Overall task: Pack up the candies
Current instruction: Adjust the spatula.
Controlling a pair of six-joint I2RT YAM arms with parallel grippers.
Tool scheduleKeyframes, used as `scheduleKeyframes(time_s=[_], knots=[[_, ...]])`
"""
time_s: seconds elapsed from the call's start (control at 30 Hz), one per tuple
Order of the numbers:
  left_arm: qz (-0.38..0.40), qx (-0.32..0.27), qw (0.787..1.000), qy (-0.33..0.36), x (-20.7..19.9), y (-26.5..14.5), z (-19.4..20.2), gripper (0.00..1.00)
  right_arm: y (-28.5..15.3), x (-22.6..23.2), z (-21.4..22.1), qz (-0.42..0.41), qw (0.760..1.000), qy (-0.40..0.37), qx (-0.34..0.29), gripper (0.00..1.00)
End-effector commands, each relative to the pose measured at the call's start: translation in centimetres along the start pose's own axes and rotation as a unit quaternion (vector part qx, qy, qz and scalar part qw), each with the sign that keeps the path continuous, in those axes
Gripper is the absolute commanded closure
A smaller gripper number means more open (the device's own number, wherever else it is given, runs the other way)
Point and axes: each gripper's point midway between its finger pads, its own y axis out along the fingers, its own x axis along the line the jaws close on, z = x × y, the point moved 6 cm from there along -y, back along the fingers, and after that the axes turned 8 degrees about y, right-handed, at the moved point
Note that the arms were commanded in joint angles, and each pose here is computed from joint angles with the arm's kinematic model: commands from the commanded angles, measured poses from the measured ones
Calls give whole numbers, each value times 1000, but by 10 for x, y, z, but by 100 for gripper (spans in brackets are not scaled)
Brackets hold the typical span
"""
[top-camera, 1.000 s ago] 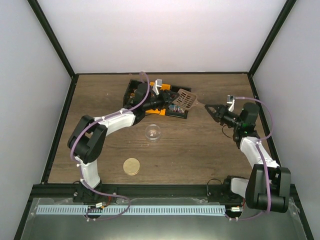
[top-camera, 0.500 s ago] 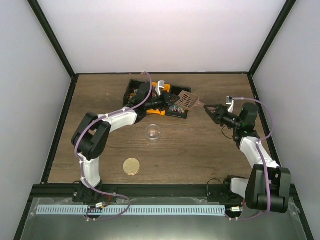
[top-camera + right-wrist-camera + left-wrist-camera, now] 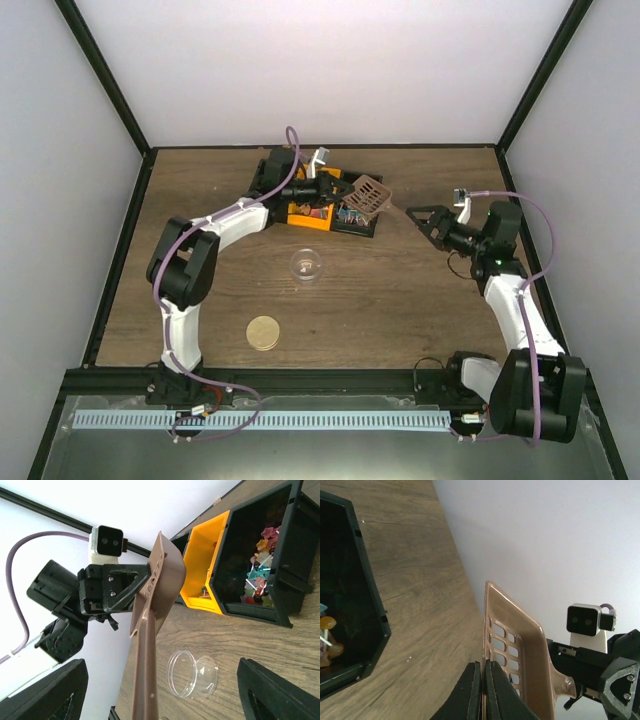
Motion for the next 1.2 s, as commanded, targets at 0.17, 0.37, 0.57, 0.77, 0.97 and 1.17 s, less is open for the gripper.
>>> scheduleKeyframes(time_s=[0.17, 0.37, 0.57, 0.77, 0.97, 1.17], knots=[[21, 37, 998, 56, 1, -10, -8, 96, -4, -1, 19, -41, 998, 29, 32, 20], [10, 32, 998, 57, 3, -10, -6, 96, -3, -3, 26, -68, 995, 51, 54, 27], [5, 28, 998, 61, 3, -7, -4, 96, -1, 0, 26, -82, 993, 57, 59, 42], [1, 17, 998, 66, 2, -5, -3, 96, 5, 0, 26, -79, 993, 63, 56, 46], [1, 11, 998, 65, 3, -5, -3, 96, 7, -1, 26, -81, 993, 69, 53, 57], [-3, 9, 998, 66, 4, -4, -2, 96, 11, -3, 27, -79, 992, 78, 57, 65]])
